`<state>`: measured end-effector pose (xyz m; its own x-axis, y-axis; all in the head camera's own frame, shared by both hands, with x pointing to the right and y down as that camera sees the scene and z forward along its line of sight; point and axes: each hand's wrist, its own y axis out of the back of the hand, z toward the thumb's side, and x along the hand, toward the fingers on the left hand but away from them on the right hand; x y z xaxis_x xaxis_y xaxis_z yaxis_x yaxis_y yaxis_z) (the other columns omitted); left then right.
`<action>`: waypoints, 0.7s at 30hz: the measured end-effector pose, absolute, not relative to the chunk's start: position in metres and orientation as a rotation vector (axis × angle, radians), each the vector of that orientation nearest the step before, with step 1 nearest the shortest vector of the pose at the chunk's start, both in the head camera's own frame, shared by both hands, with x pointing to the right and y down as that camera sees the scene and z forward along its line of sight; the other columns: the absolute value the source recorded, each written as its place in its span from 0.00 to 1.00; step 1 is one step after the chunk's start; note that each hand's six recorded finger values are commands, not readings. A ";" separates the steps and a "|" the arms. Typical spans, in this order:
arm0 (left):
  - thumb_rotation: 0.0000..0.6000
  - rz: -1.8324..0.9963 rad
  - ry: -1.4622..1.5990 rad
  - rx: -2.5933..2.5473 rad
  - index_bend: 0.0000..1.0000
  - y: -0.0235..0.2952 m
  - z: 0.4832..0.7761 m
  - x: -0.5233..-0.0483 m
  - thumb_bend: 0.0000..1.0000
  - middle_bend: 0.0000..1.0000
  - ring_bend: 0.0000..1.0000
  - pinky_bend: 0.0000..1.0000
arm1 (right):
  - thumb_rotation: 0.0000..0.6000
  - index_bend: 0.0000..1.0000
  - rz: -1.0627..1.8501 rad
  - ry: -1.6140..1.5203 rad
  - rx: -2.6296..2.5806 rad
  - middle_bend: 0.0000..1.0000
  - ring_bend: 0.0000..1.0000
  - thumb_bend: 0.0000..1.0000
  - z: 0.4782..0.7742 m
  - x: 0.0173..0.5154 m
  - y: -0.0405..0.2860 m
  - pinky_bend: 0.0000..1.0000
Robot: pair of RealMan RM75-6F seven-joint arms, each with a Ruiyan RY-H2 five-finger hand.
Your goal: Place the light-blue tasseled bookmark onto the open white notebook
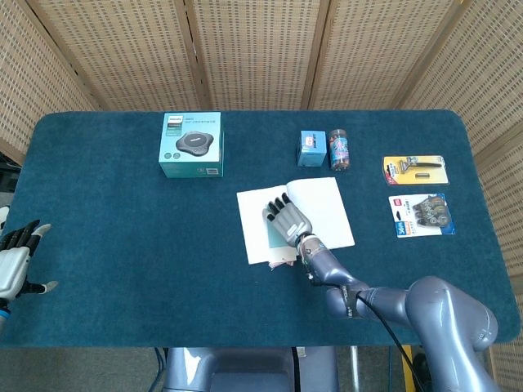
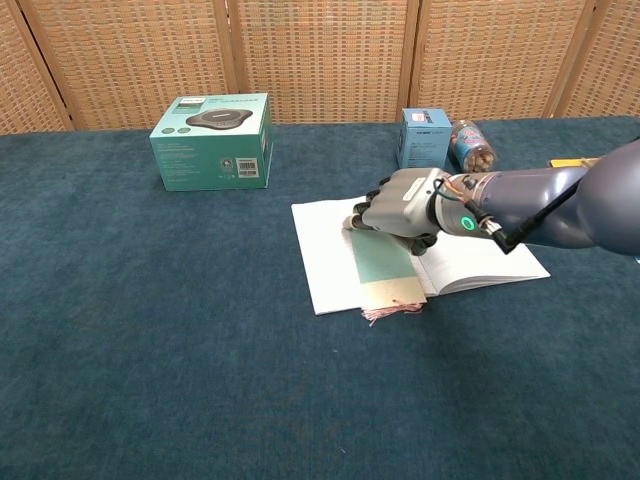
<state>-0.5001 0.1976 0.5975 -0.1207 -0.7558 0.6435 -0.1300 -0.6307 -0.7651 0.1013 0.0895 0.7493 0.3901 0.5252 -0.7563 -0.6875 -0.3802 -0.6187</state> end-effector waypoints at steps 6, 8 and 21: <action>1.00 -1.801 0.984 -1.695 0.00 0.197 0.597 -0.500 0.00 0.00 0.00 0.00 | 1.00 0.03 1.298 0.136 -1.484 0.05 0.00 1.00 0.749 0.096 0.087 0.06; 1.00 -1.801 0.984 -1.695 0.00 0.197 0.597 -0.500 0.00 0.00 0.00 0.00 | 1.00 0.03 1.296 0.137 -1.482 0.05 0.00 1.00 0.749 0.096 0.087 0.07; 1.00 -1.799 0.982 -1.696 0.00 0.198 0.597 -0.500 0.00 0.00 0.00 0.00 | 1.00 0.03 1.246 0.173 -1.387 0.05 0.00 1.00 0.748 0.101 0.081 0.07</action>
